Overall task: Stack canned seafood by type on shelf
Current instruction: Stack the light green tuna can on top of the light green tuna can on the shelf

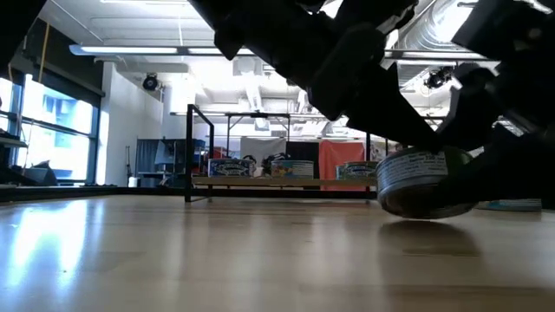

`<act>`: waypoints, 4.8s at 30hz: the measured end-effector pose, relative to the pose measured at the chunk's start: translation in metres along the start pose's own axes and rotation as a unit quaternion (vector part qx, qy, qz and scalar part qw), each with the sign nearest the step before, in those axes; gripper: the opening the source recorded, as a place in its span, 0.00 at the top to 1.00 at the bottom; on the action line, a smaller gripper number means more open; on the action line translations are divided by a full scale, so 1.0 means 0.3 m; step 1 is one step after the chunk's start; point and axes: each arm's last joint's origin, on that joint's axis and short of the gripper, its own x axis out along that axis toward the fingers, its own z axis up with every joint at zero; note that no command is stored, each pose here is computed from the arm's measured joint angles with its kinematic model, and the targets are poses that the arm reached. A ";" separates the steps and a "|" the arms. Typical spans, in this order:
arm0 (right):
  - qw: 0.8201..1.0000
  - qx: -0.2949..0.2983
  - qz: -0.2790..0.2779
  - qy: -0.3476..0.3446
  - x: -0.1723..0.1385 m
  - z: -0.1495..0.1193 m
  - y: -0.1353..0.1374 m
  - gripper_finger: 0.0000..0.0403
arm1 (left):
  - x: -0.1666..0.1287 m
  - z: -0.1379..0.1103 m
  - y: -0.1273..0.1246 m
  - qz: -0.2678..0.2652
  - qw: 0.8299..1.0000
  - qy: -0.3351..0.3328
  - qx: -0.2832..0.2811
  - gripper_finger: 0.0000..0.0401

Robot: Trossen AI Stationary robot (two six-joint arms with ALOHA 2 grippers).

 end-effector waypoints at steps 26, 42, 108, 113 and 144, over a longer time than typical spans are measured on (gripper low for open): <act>0.989 0.147 0.032 -0.017 -0.007 0.137 0.004 0.71 | -0.361 0.007 -0.220 0.104 0.967 0.232 -0.027 1.00; 0.996 0.069 0.025 0.057 0.117 0.319 -0.159 0.71 | -0.647 -0.287 -0.297 0.172 0.962 -0.054 -0.204 1.00; 0.926 0.058 -0.183 0.324 0.615 0.161 -1.273 0.71 | -0.677 -0.526 -0.205 0.227 0.933 -0.049 -0.275 1.00; 0.923 0.051 -0.174 0.339 0.614 0.144 -1.268 0.71 | -0.677 -0.526 -0.205 0.227 0.933 -0.049 -0.275 1.00; 0.916 -0.042 -0.120 0.382 0.633 0.068 -1.150 0.71 | -0.677 -0.526 -0.205 0.227 0.933 -0.049 -0.275 1.00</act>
